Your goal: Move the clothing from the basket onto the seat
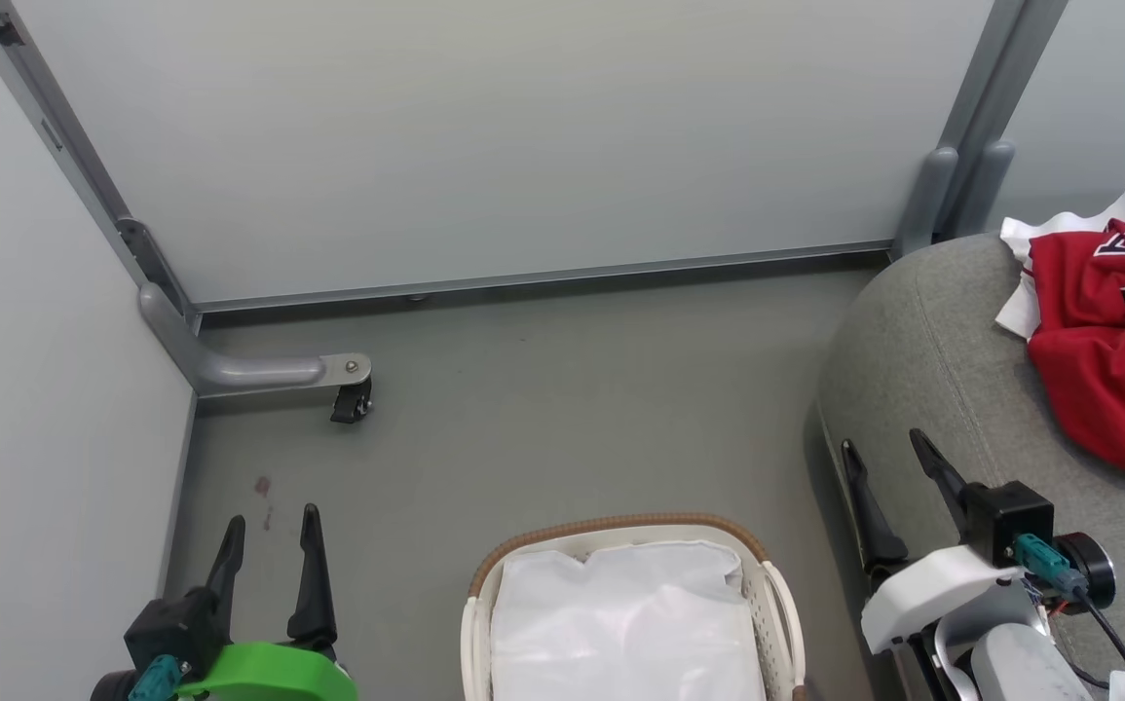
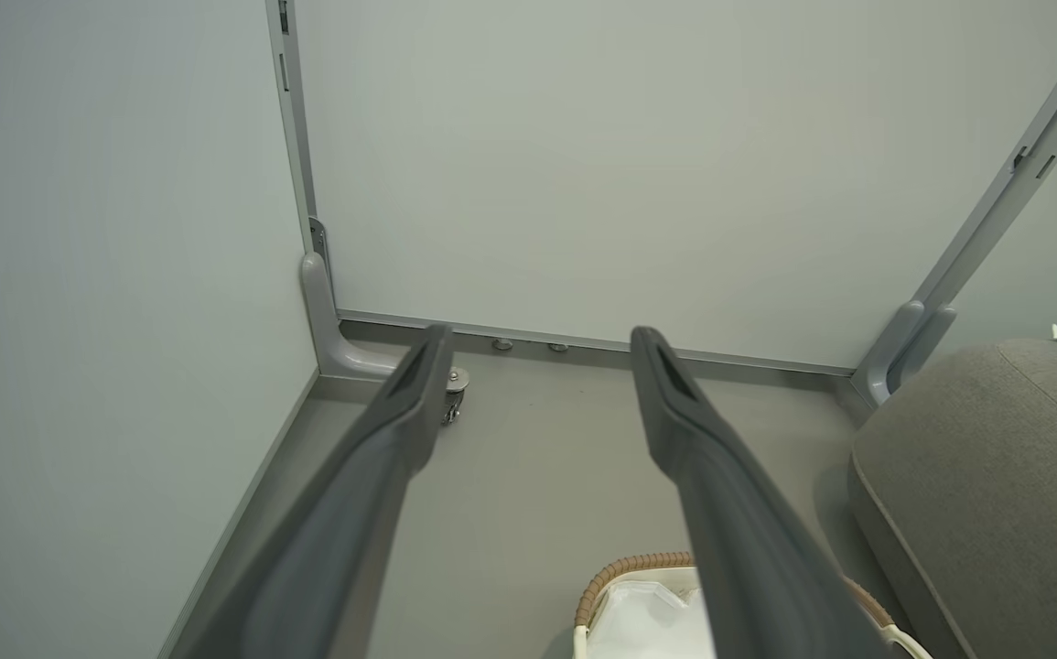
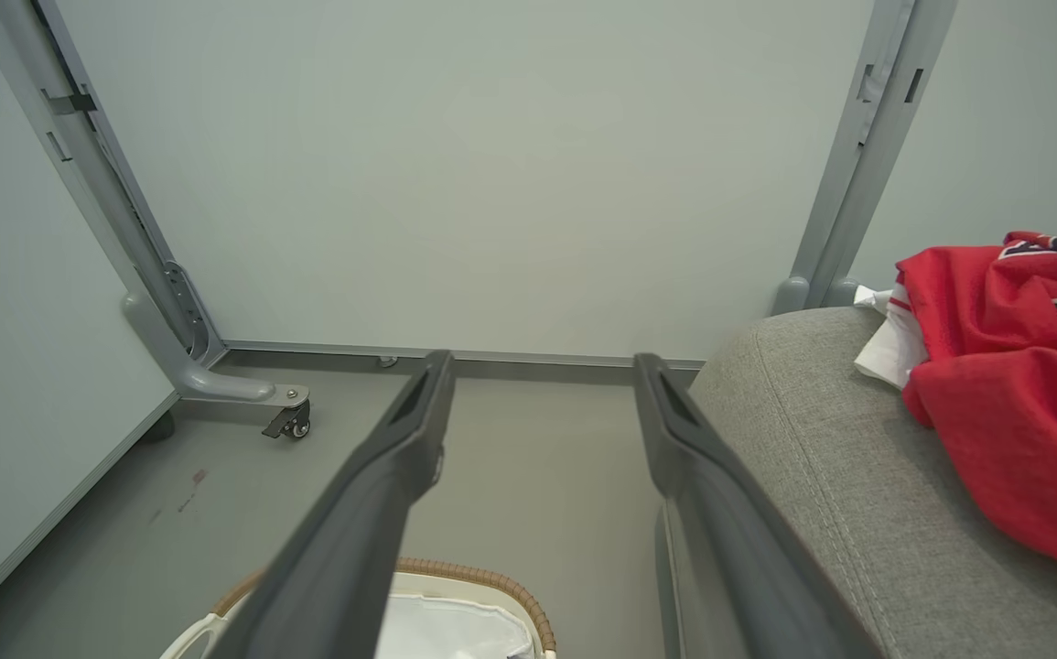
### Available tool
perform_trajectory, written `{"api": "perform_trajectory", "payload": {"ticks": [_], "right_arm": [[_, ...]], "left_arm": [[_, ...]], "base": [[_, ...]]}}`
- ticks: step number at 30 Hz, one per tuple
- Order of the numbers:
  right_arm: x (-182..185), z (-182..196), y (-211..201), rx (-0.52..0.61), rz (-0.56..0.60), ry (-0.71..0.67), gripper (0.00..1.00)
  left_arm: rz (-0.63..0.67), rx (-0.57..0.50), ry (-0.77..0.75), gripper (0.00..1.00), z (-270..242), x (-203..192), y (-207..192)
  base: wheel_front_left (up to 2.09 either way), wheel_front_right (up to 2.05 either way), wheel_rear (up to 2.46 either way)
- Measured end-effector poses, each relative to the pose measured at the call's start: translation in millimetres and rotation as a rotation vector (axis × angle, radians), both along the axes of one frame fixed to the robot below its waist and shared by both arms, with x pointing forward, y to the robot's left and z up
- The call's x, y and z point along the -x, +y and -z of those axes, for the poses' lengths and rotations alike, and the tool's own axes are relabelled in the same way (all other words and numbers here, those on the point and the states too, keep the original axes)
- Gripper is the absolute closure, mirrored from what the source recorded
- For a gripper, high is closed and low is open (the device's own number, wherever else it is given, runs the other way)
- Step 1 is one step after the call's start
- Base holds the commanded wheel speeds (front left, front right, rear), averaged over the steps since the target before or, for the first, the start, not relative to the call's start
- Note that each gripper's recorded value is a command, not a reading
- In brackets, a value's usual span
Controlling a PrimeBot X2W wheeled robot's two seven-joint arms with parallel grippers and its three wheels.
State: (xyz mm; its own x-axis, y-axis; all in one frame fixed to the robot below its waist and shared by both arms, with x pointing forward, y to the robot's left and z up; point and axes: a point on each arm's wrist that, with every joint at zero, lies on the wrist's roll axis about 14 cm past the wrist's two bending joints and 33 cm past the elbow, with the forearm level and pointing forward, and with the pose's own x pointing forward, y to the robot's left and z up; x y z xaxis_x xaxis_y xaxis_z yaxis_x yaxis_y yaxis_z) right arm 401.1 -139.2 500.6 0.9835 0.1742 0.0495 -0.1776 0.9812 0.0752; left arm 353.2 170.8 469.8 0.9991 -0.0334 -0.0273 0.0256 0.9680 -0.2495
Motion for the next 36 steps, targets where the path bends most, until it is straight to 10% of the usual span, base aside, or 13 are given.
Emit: {"api": "perform_trajectory", "payload": {"ticks": [22, 23, 36], "right_arm": [[12.4, 2.0, 6.6, -0.041, -0.018, 0.007, 0.00], [12.3, 1.6, 6.6, -0.041, -0.018, 0.006, 1.00], [20.6, 27.0, -3.5, -0.187, 0.036, 0.123, 1.00]], "left_arm": [[0.020, 0.020, 0.044, 0.00, 13.8, 8.7, -8.7], [0.016, 0.029, 0.047, 1.00, 14.3, 8.9, -8.1], [-0.032, 0.157, 0.131, 1.00, 32.5, 13.7, -0.5]], "base": [[0.00, 0.00, 0.00], [0.00, 0.00, 0.00], [0.00, 0.00, 0.00]]}}
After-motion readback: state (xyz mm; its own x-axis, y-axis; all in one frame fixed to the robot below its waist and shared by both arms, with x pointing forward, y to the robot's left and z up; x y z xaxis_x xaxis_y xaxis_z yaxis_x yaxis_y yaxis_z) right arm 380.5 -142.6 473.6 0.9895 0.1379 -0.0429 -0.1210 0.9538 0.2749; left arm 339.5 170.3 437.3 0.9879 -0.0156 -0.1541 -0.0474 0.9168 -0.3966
